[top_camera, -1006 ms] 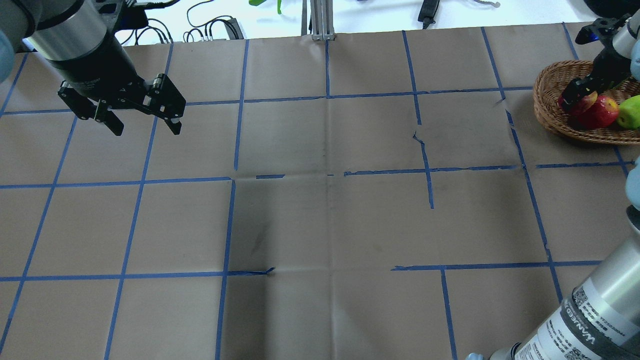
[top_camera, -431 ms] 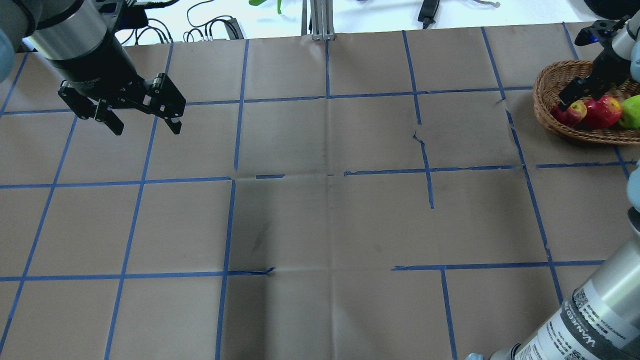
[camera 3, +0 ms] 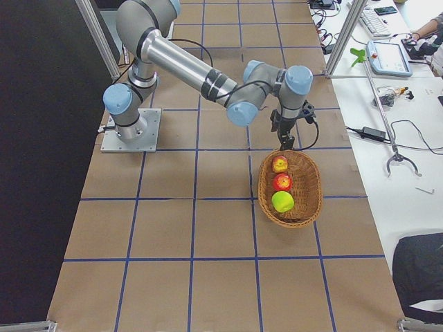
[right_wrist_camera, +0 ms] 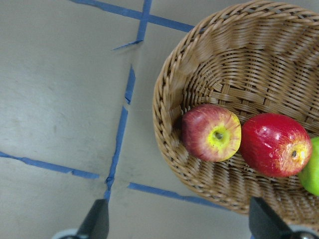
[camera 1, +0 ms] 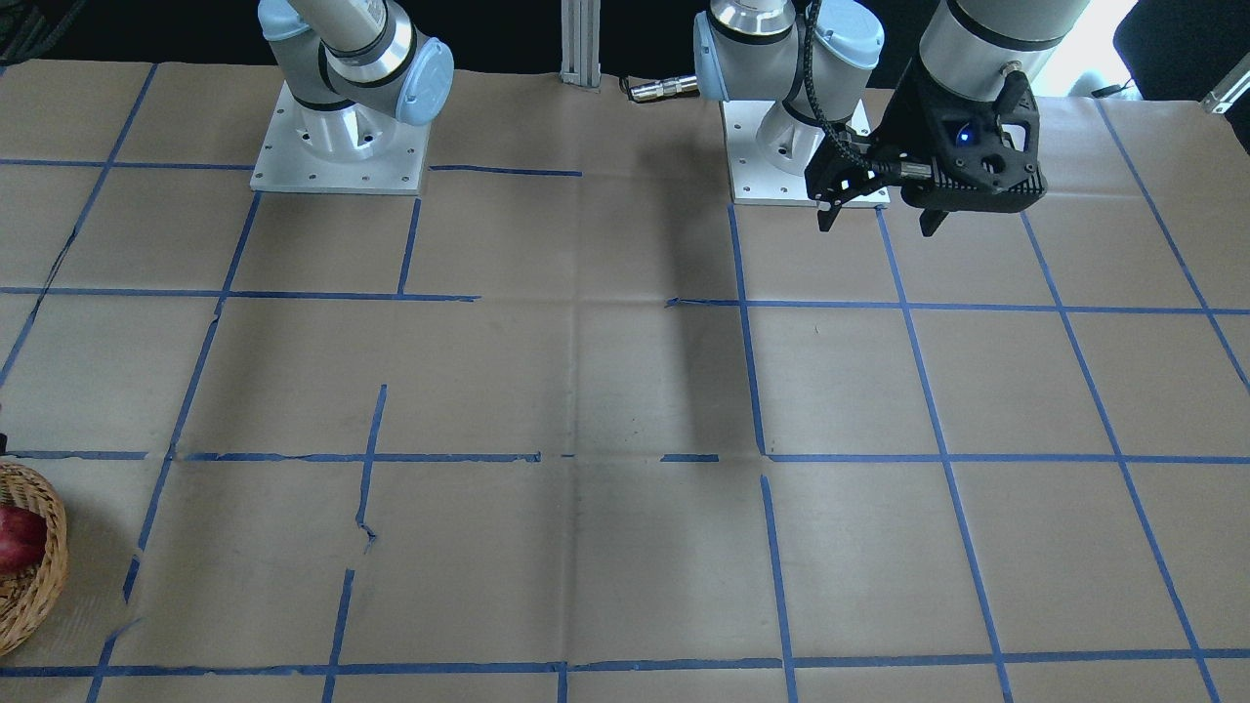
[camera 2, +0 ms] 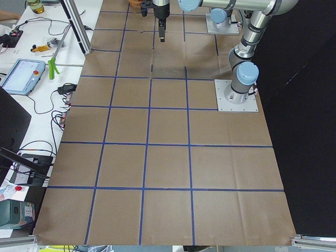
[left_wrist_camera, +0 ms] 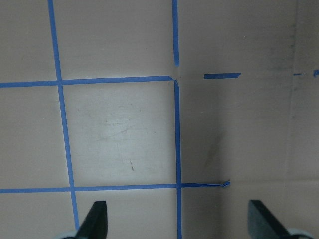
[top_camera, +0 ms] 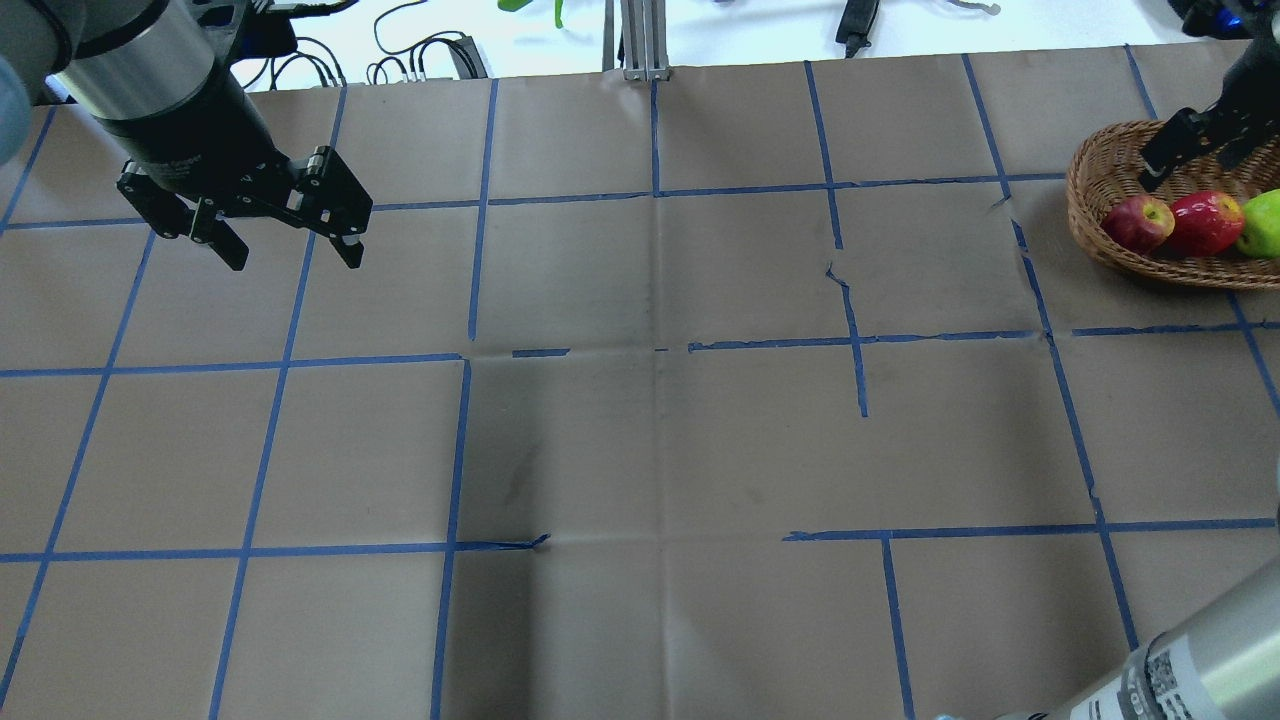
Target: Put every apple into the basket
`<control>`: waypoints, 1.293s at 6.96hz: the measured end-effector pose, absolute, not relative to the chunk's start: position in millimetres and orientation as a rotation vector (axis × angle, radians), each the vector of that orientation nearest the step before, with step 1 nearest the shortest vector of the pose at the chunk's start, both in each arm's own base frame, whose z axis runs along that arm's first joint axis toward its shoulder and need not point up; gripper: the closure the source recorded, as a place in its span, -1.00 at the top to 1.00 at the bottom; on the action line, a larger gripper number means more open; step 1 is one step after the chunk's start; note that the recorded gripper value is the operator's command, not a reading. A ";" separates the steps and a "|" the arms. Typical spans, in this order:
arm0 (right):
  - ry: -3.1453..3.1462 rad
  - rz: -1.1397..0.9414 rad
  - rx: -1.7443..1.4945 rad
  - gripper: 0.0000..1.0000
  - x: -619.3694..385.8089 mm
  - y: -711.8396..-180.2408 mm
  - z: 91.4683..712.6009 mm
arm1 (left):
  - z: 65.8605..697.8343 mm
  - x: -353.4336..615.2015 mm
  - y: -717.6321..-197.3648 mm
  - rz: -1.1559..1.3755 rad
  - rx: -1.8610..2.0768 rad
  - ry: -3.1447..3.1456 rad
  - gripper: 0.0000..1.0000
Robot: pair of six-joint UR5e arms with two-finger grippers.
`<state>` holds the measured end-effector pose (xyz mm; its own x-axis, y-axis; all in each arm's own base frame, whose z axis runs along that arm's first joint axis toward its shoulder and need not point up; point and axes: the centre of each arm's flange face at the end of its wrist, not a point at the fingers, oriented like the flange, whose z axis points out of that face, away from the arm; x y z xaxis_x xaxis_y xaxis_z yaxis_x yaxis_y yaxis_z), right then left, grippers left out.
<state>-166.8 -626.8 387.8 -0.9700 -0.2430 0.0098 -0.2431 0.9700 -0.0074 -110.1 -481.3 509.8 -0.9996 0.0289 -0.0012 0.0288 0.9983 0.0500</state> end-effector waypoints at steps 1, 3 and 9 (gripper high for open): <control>-3.117 0.001 0.347 0.98 -142.5 -599.7 432.2 | 509.8 -110.1 -481.3 0.079 0.045 3.138 0.96; -3.129 -0.011 0.217 0.98 -108.0 -542.9 489.2 | 509.7 -110.1 -481.4 0.079 0.045 3.138 0.96; -3.132 0.072 -0.128 0.99 136.5 -498.0 517.9 | 510.9 -110.1 -481.7 0.075 0.045 3.138 0.96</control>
